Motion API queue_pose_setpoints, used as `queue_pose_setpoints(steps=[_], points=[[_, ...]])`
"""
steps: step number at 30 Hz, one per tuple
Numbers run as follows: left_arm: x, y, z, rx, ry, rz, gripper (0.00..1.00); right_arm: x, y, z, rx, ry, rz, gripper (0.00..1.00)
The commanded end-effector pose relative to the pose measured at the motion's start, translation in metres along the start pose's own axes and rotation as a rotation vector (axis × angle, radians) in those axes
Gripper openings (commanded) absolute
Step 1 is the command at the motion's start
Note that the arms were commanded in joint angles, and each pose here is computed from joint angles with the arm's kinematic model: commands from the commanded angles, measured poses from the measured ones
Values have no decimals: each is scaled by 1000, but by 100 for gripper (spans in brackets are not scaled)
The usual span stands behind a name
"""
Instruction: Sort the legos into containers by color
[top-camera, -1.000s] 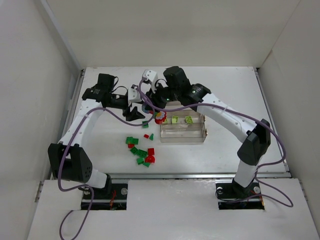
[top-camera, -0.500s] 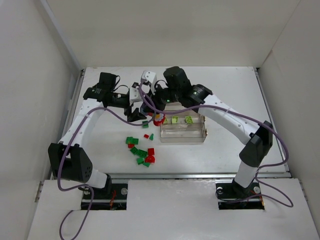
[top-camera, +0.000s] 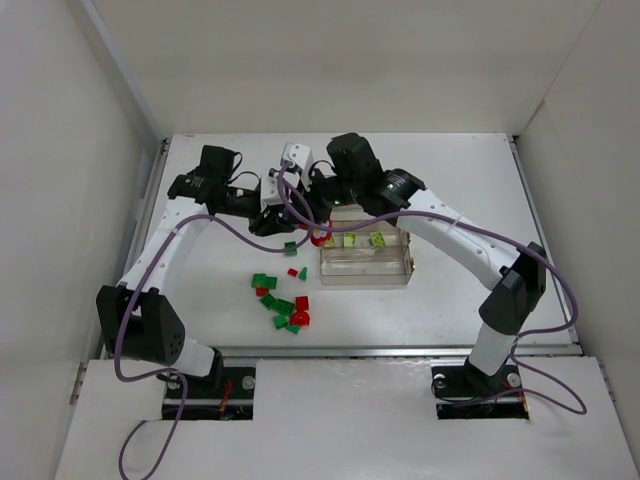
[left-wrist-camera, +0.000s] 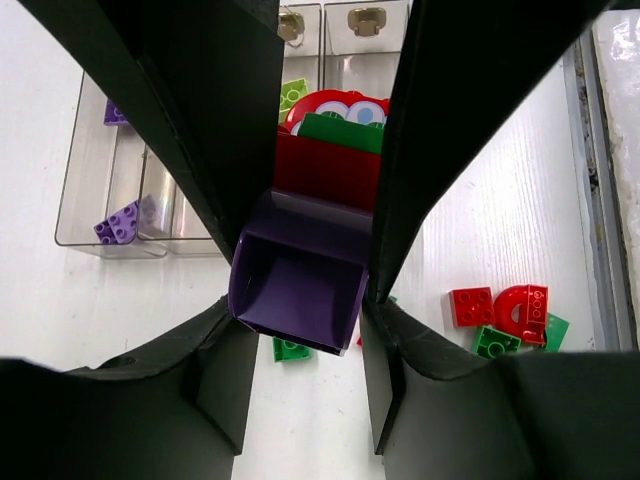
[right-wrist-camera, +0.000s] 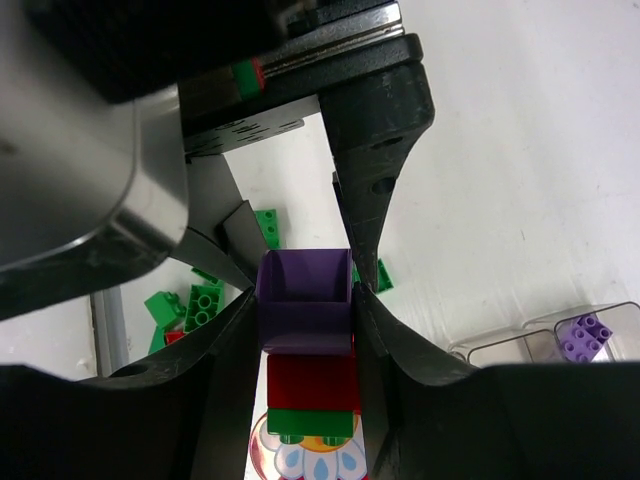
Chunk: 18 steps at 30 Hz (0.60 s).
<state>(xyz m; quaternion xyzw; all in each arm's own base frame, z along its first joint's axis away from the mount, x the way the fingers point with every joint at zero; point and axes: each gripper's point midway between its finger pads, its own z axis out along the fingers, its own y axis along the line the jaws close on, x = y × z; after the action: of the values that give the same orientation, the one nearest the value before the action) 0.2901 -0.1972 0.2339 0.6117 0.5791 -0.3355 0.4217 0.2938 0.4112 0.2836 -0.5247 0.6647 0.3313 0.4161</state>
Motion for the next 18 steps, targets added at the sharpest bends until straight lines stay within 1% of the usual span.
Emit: queue_pose_setpoints(steps=[1, 2, 3, 6, 7, 9, 10, 11, 13, 15, 18], points=[[-20, 8, -3, -22, -29, 103, 0, -28, 18, -15, -35, -72, 1, 0], [-20, 8, -3, -21, -29, 103, 0, -28, 16, -15, -26, -70, 1, 0], [-20, 8, -3, -21, -29, 94, 0, -28, 16, -15, -26, -70, 2, 14], [-17, 6, -2, -17, -27, 76, 0, -27, 5, -16, 45, -64, 40, 65], [-17, 6, -4, -28, -18, 83, 0, -29, 0, -16, 72, -70, 51, 74], [-5, 8, -2, -42, 9, 62, 0, -30, -13, -17, 161, -76, 106, 88], [-4, 7, -3, -54, 16, 46, 0, -36, -17, -22, 194, -96, 124, 100], [1, 8, -2, -62, 27, 28, 0, -44, -20, -26, 221, -128, 163, 100], [11, 10, -2, -91, 58, 15, 0, -46, -35, -32, 263, -151, 212, 100], [14, 10, -2, -105, 64, -11, 0, -51, -40, -39, 276, -179, 263, 100], [12, 11, -3, -132, 56, -29, 0, -43, -53, -45, 318, -167, 332, 100]])
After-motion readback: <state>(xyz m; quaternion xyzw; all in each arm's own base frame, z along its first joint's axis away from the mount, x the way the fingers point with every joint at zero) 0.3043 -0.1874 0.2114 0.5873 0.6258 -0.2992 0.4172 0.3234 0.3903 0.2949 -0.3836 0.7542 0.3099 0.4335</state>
